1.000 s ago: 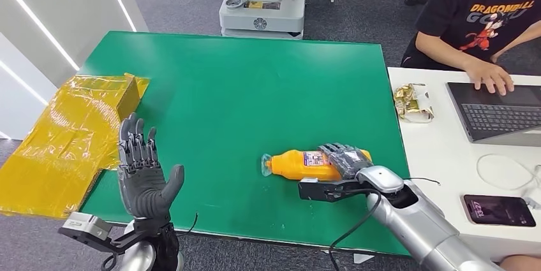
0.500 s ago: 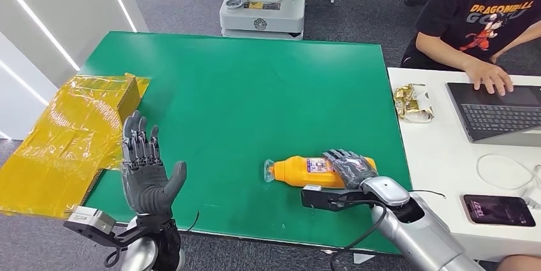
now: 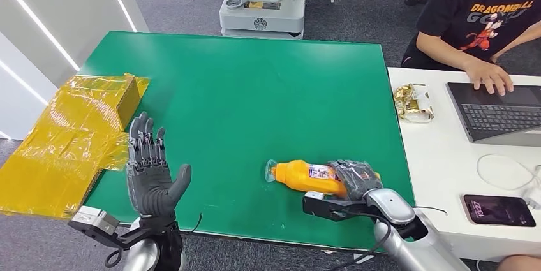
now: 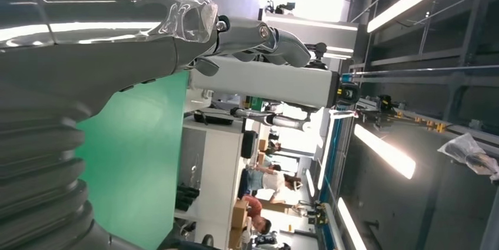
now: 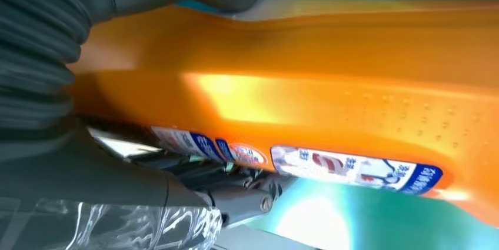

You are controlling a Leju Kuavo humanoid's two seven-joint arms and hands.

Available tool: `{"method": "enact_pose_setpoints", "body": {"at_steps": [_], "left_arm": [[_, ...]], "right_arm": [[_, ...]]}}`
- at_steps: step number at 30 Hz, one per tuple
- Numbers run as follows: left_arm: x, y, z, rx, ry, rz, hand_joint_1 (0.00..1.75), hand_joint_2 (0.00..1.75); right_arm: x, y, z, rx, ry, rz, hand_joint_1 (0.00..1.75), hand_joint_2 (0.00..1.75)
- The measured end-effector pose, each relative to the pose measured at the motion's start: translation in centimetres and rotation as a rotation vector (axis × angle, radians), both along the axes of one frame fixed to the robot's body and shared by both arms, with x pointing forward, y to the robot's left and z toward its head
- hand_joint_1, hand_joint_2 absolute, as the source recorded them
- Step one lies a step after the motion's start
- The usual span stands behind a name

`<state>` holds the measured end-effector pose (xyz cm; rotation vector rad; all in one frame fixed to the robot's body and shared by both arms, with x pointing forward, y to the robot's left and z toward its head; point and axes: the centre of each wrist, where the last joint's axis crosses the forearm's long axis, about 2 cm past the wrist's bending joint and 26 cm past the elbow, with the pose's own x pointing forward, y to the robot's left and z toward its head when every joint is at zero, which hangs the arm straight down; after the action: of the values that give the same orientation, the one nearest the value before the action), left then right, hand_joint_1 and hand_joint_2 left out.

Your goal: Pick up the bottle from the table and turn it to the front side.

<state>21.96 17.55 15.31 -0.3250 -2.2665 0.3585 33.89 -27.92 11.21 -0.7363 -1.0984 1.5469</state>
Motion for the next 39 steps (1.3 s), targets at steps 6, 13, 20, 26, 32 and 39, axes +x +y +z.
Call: {"method": "enact_pose_setpoints", "body": {"at_steps": [6,13,20,26,32,39], "left_arm": [[-0.3,0.0,-0.2,0.003,0.002,0.010,0.00,1.75],[-0.3,-0.1,-0.2,0.004,0.020,0.006,0.00,1.75],[0.3,-0.9,-0.3,-0.004,0.116,-0.034,0.00,1.75],[0.6,-2.2,-0.3,-0.016,0.131,-0.133,0.00,1.75],[1.0,-3.3,0.1,0.013,0.108,-0.198,0.00,1.75],[1.5,-3.9,0.7,0.059,0.064,-0.239,0.00,1.75]], "right_arm": [[-1.0,2.3,0.6,0.192,-0.168,0.005,1.75,1.75],[-2.5,5.1,0.7,0.539,-0.265,0.062,1.75,1.75],[-5.4,7.3,0.1,0.741,-0.451,0.078,1.75,1.75],[-6.4,8.2,0.0,0.818,-0.445,0.133,1.75,1.75],[-6.8,8.5,-0.4,0.830,-0.408,0.173,1.75,1.75],[-6.4,9.2,-0.5,0.827,-0.352,0.206,1.75,1.75]]}}
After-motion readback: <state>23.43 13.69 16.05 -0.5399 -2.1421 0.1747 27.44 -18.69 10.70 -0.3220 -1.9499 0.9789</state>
